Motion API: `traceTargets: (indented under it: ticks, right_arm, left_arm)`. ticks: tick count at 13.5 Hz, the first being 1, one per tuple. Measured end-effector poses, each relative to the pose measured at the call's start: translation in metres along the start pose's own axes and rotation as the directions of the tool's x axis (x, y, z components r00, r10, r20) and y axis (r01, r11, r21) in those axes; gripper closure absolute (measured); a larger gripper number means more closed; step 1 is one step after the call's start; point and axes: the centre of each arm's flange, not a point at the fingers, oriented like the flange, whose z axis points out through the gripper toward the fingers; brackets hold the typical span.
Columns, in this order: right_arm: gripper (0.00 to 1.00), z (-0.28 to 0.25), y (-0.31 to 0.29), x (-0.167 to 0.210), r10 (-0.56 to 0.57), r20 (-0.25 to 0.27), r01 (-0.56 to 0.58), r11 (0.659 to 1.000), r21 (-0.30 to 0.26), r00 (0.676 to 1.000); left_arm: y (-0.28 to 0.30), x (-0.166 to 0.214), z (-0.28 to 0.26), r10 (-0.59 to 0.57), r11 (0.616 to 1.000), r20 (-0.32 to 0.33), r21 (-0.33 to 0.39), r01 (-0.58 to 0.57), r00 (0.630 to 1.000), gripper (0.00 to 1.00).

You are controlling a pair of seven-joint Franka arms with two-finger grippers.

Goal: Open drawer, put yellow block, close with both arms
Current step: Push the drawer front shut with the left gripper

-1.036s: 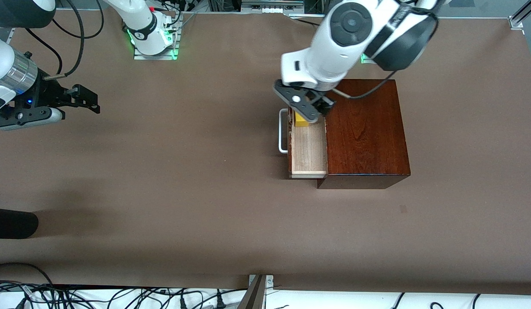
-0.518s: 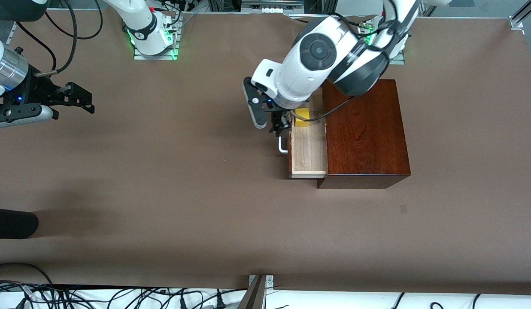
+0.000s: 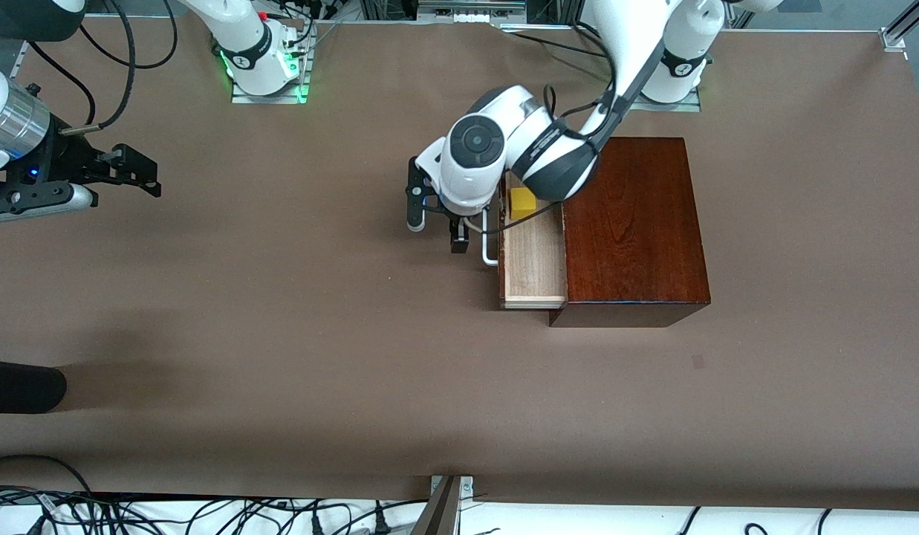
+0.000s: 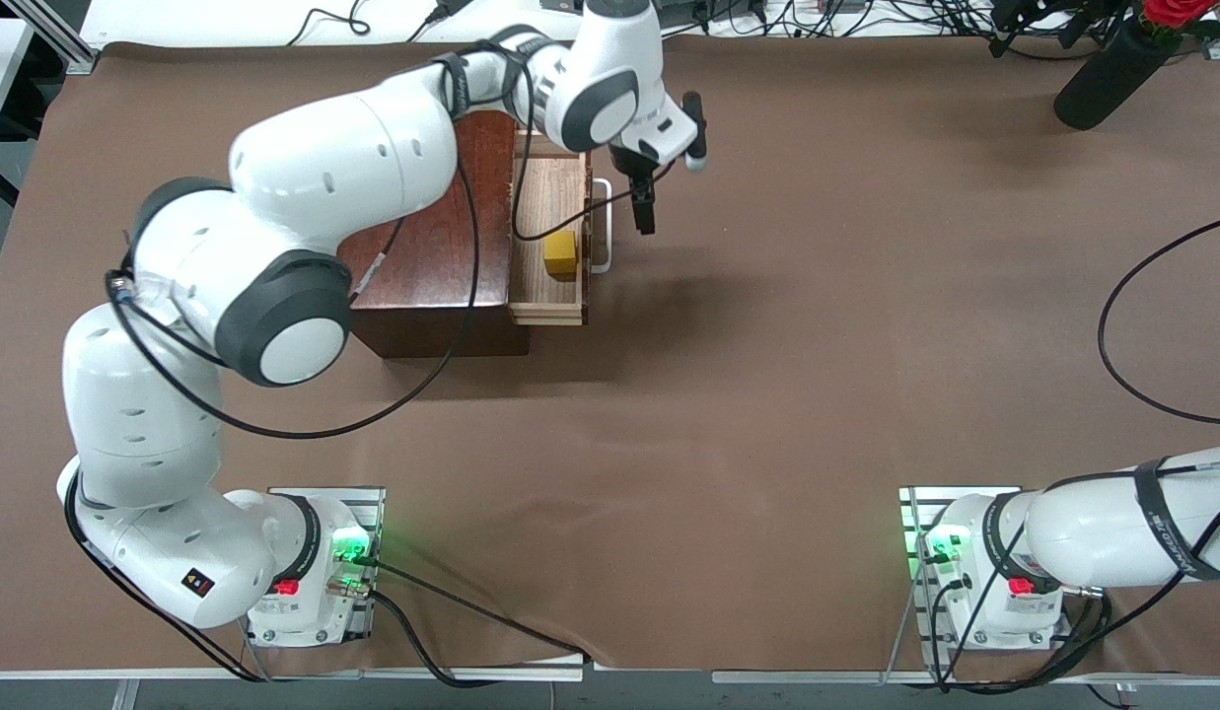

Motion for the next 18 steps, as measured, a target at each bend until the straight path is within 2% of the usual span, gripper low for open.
traceTargets:
  ticks: [4, 9, 12, 18]
  right_arm:
    - [0.0, -0.002, 0.003, 0.0, 0.005, -0.005, -0.005, 1.0, -0.001, 1.0]
    - [0.0, -0.003, 0.002, 0.0, 0.004, -0.006, -0.004, 1.0, -0.001, 1.0]
    - [0.0, -0.003, 0.002, 0.0, 0.004, -0.006, -0.004, 1.0, 0.0, 1.0]
    - [0.0, -0.003, 0.003, 0.0, 0.005, -0.006, -0.005, 1.0, 0.0, 1.0]
  left_arm:
    - [-0.002, -0.008, 0.05, 0.047, 0.999, 0.117, -0.004, -0.046, 0.992, 0.0]
    - [-0.024, -0.056, 0.049, 0.002, 0.998, 0.237, -0.064, 0.013, 0.972, 0.0]
    - [-0.035, -0.081, 0.045, -0.024, 0.992, 0.271, -0.109, 0.056, 0.962, 0.0]
    - [-0.038, -0.093, 0.044, -0.033, 0.987, 0.296, -0.139, 0.077, 0.955, 0.0]
